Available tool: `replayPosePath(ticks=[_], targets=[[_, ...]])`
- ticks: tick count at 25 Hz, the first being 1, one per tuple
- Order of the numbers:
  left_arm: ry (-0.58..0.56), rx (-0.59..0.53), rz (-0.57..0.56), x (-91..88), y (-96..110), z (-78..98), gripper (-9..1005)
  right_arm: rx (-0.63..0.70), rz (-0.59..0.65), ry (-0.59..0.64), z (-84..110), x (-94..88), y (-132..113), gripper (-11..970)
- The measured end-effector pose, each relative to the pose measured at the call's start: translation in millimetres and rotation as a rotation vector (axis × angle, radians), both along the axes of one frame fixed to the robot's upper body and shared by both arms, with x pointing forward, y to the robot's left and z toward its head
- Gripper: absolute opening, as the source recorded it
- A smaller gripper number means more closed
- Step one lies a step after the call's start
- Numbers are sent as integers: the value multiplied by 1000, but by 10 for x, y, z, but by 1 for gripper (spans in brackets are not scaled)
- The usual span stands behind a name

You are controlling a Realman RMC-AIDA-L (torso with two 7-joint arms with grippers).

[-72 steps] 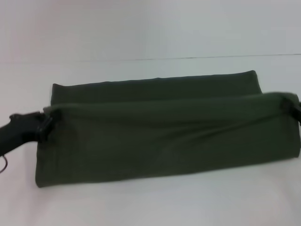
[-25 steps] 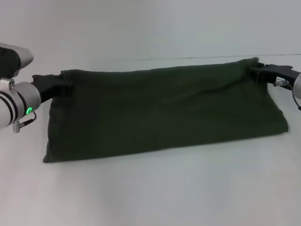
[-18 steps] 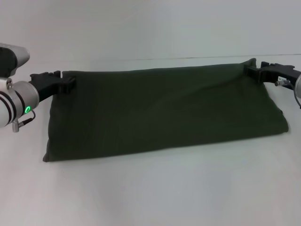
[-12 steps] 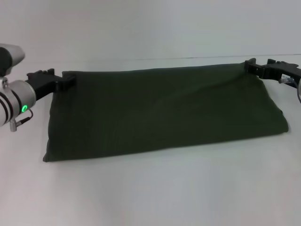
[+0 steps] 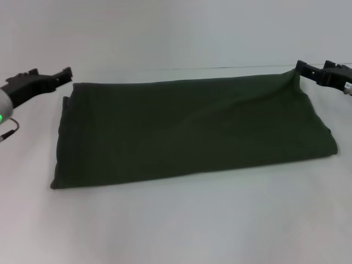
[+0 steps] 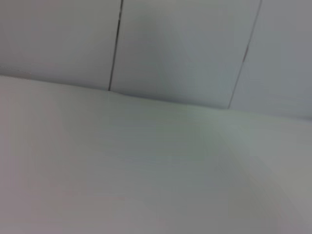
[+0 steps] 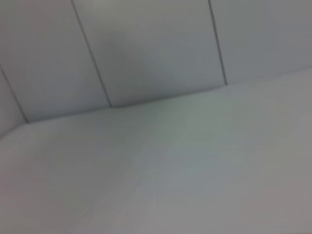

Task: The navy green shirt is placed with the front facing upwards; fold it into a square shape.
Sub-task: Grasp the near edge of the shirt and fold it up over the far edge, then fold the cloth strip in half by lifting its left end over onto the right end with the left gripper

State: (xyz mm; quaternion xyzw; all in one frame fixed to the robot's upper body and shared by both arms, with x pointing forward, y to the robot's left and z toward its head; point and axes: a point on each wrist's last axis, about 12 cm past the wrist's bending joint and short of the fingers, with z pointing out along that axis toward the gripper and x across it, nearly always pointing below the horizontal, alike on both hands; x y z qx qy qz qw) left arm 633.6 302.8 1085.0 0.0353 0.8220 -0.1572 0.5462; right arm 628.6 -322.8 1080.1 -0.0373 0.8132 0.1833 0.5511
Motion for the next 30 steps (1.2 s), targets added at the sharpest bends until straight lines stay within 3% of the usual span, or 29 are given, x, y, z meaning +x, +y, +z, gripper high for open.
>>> replayPosePath(ticks=[5,8,9,14,18,25,30], targets=[[14,-239,13,-175,230,88,938,107,94,-77,51,-250,-88,900],[7,-421,-9,-375,356,125,937,201,162,-110,40,-520,-179,898],[4,-491,-57,-488,381,141,937,201,162,-110,40,-520,-179,897],[-24,-639,-130,-747,415,147,936,302,209,-26,-12,-790,-300,893],[-70,-777,-91,-1002,442,22,935,327,192,24,-97,-942,-379,895],[96,-527,-197,-944,433,17,932,267,214,71,-181,-1024,-400,899],[279,-267,-309,-873,391,29,921,223,203,56,-204,-1020,-395,895]])
